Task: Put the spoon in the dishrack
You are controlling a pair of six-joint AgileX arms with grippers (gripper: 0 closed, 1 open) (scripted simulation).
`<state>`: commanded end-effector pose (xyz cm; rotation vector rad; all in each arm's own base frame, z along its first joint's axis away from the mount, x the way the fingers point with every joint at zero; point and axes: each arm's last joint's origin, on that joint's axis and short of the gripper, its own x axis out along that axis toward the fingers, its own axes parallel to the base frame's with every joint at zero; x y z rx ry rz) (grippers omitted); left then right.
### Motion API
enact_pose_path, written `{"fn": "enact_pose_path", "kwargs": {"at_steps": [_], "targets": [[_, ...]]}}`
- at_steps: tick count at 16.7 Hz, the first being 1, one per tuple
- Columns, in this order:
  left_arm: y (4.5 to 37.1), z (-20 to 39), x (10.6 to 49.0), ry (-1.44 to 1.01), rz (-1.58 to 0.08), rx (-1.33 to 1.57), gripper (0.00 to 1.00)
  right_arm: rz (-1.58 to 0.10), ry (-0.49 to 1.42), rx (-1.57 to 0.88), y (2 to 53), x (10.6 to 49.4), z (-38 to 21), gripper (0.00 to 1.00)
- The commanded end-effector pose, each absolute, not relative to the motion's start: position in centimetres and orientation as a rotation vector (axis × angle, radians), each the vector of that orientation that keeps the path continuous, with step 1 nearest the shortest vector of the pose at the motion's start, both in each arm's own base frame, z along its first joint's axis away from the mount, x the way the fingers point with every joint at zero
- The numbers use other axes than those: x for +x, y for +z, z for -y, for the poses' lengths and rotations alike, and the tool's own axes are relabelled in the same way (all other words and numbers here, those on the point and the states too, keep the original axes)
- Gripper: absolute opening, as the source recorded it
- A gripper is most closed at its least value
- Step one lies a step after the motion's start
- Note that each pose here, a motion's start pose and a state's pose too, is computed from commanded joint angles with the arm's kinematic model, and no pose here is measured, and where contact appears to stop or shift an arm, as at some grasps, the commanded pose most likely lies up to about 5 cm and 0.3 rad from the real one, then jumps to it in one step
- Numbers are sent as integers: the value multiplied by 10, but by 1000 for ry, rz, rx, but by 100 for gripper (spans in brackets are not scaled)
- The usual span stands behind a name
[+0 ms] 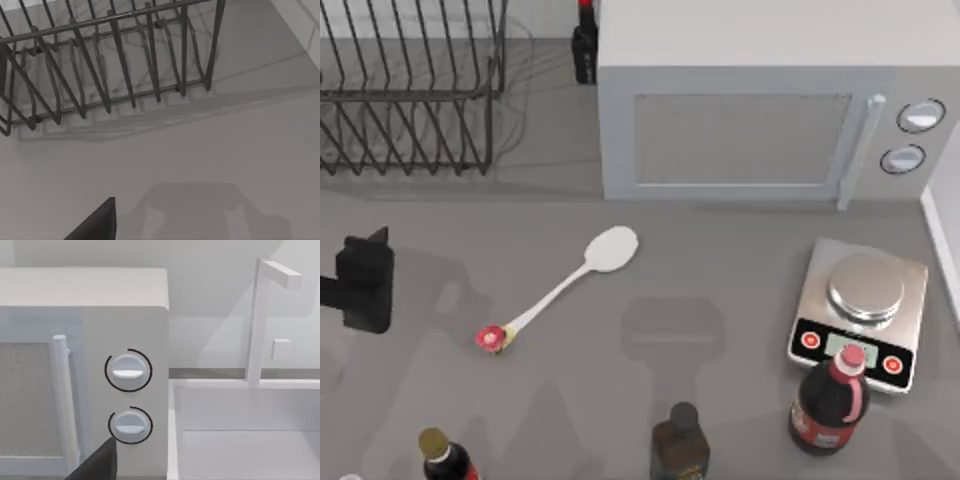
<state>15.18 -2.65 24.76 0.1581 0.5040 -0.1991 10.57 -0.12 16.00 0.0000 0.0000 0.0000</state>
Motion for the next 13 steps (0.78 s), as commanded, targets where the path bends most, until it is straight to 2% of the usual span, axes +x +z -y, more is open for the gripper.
{"fn": "enact_pose_path", "kwargs": {"at_steps": [3, 6, 10, 13], "targets": [[266, 49, 197, -299, -742, 253, 100, 0, 0, 0, 160, 106, 1, 100], [266, 81, 248, -403, -977, 359, 100, 0, 0, 0, 160, 106, 1, 100], [238, 128, 305, -525, -1247, 497, 100, 0, 0, 0, 160, 106, 1, 100], [212, 156, 330, -591, -1391, 578, 100, 0, 0, 0, 160, 106, 1, 100]]}}
